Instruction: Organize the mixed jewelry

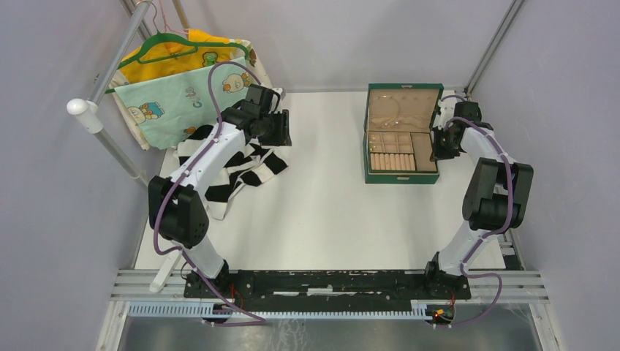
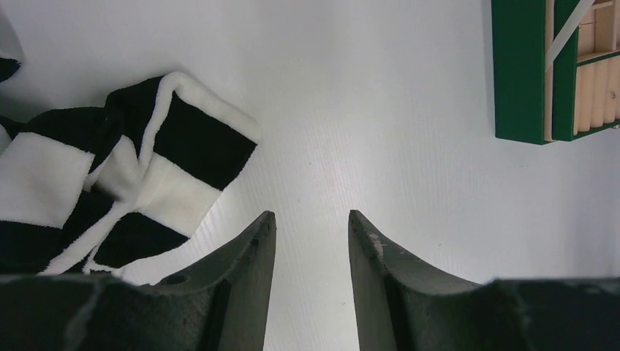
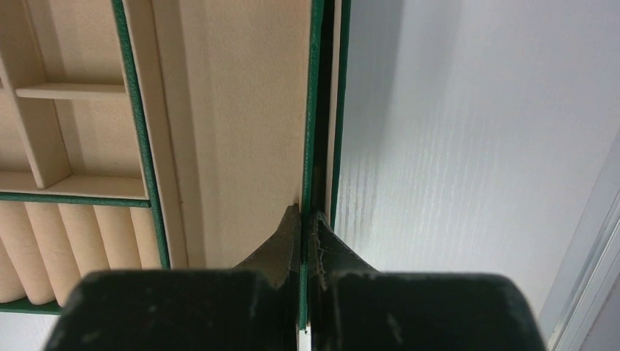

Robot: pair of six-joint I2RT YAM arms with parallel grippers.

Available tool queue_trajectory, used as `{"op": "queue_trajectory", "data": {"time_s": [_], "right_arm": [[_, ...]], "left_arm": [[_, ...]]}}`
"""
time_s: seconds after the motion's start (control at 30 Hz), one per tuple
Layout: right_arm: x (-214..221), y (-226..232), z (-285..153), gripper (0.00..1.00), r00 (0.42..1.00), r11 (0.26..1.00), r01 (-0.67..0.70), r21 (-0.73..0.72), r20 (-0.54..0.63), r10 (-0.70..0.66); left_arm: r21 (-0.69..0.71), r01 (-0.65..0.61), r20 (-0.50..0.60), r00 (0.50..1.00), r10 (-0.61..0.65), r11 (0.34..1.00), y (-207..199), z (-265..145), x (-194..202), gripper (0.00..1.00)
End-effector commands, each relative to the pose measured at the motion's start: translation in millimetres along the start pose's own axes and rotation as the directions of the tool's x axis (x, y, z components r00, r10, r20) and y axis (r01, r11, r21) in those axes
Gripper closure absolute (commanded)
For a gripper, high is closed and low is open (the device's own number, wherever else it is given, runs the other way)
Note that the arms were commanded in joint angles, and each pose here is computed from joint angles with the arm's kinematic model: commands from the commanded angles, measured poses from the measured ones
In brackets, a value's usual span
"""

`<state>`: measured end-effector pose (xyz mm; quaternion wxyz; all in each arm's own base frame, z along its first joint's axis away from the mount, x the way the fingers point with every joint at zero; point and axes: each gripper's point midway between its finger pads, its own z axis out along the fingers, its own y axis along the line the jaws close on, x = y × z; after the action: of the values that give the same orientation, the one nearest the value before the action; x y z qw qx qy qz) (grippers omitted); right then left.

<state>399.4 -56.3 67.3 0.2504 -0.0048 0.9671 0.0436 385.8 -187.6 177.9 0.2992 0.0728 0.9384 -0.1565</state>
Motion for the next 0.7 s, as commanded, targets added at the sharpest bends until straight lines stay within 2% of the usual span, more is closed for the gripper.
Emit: {"op": "queue_trajectory", "data": {"time_s": [0.0, 0.33, 0.43, 0.5, 0.67], "right_arm": [[6.0, 12.6, -13.2, 1.00, 0.999, 0.999, 0.031, -0.010, -0.036, -0.032], [1.5, 14.2, -20.1, 0.99, 0.999, 0.999, 0.043, 0.016, -0.011, -0.043], [-1.9, 14.0, -26.3, 0.71, 0.999, 0.999, 0.041, 0.026, 0.010, -0.041], [-8.1, 14.6, -33.6, 0.64, 0.998, 0.999, 0.039, 0.029, 0.040, -0.040], [-32.3, 18.2, -59.1, 0.56, 0.989, 0.999, 0.037, 0.038, 0.139, -0.042]], "left_arm": [[0.037, 0.032, 0.050, 0.998, -0.033, 0.999, -8.1, -8.1, -17.3, 0.52], [0.034, 0.030, 0.053, 0.998, -0.032, 0.999, -7.0, -13.1, -13.5, 0.52], [0.034, 0.030, 0.054, 0.998, -0.031, 0.999, -6.9, -14.3, -12.3, 0.52], [0.033, 0.031, 0.056, 0.998, -0.033, 0.999, -6.7, -15.7, -12.1, 0.52], [0.036, 0.031, 0.061, 0.998, -0.034, 0.999, -7.3, -18.5, -11.0, 0.52]]}}
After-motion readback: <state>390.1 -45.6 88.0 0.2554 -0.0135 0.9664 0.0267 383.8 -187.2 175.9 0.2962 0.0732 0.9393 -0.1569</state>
